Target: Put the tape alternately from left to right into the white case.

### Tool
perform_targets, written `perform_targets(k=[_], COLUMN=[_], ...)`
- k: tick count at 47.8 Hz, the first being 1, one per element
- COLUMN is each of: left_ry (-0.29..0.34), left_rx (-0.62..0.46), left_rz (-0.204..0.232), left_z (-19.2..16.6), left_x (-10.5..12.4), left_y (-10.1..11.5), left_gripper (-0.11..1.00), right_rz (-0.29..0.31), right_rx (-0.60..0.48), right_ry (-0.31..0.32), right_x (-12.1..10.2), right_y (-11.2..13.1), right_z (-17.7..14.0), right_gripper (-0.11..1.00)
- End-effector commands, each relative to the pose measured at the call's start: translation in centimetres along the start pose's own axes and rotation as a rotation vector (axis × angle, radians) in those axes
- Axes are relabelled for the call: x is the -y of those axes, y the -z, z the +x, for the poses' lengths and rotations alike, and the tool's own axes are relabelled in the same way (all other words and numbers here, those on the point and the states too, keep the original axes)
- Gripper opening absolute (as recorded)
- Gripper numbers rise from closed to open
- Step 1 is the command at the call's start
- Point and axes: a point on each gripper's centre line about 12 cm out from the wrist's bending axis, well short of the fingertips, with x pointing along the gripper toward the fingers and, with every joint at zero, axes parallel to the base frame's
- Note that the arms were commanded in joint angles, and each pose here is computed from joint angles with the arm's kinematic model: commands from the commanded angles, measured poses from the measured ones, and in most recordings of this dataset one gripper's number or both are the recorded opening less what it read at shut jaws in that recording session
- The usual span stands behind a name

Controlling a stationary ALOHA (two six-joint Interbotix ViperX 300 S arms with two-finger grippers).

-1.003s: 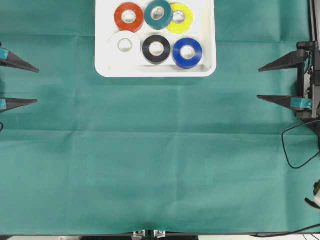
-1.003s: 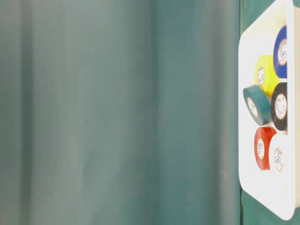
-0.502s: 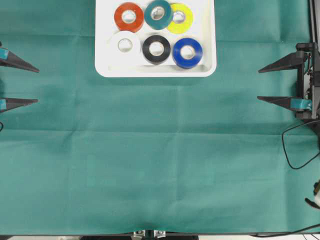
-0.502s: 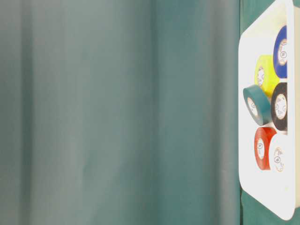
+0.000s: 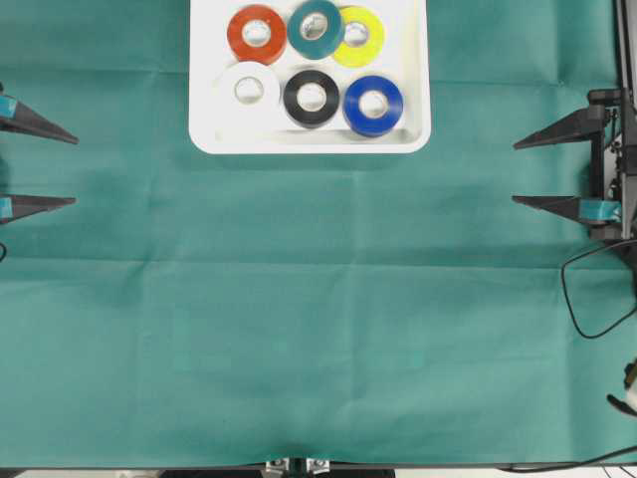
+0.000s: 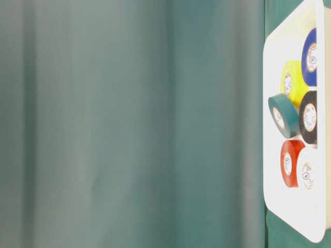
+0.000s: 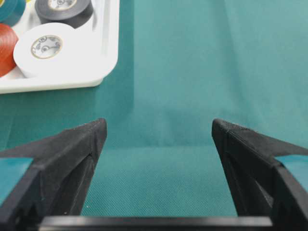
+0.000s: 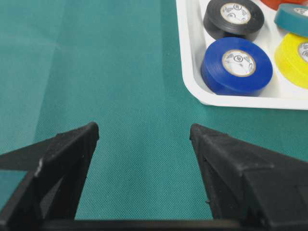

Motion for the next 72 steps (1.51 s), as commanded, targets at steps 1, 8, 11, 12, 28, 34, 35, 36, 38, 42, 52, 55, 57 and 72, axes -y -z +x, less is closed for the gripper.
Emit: perform_targets(k=[1, 8, 11, 12, 28, 34, 35, 36, 38, 42, 52, 55, 57, 72], left_ry=[-0.006, -0.006, -0.006, -0.006, -0.006, -0.006, -0.006, -0.006, -0.006, -0.006, -0.006, -0.006, -0.006, -0.007], left_rx=[0.013, 0.013, 0.013, 0.013, 0.013, 0.013, 0.015, 0.015, 0.015, 0.015, 0.016, 0.016, 0.016, 0.009], left_rz=[-0.003, 0.0, -0.003, -0.002, -0.002, -0.002, -0.002, -0.002, -0.002, 0.0, 0.001, 0.003, 0.003, -0.005], left_z=[0.06, 0.06, 0.06, 0.06, 0.06, 0.06, 0.06, 0.06, 0.06, 0.06, 0.08, 0.08, 0.08, 0.12], left_x=[-0.13, -0.13, -0.13, -0.13, -0.13, -0.13, -0.13, -0.13, -0.13, -0.13, -0.13, -0.13, -0.13, -0.16], left_y=[-0.61, -0.61, -0.61, -0.61, -0.61, -0.61, -0.63, -0.63, -0.63, -0.63, -0.55, -0.55, -0.55, -0.69], left_gripper=[0.74, 0.74, 0.75, 0.74, 0.75, 0.75, 0.75, 0.75, 0.74, 0.75, 0.74, 0.75, 0.74, 0.75], right_rz=[0.003, 0.003, 0.003, 0.003, 0.001, 0.003, 0.001, 0.003, 0.002, 0.001, -0.003, -0.003, -0.003, -0.001], right_rx=[0.01, 0.01, 0.009, 0.009, 0.01, 0.01, 0.01, 0.01, 0.01, 0.009, 0.006, 0.005, 0.003, 0.022], right_ry=[-0.004, -0.004, -0.003, -0.003, -0.004, -0.004, -0.004, -0.004, -0.005, -0.006, -0.006, -0.006, -0.005, -0.007], right_x=[-0.09, -0.09, -0.07, -0.07, -0.09, -0.09, -0.09, -0.09, -0.09, -0.1, -0.1, -0.1, -0.1, -0.15], right_y=[-0.53, -0.53, -0.52, -0.52, -0.53, -0.53, -0.53, -0.53, -0.48, -0.47, -0.44, -0.42, -0.36, -1.08], right_z=[0.05, 0.05, 0.05, 0.05, 0.05, 0.05, 0.05, 0.05, 0.05, 0.07, 0.1, 0.12, 0.12, 0.05], right_gripper=[0.84, 0.84, 0.84, 0.84, 0.83, 0.84, 0.84, 0.84, 0.84, 0.84, 0.84, 0.84, 0.84, 0.84])
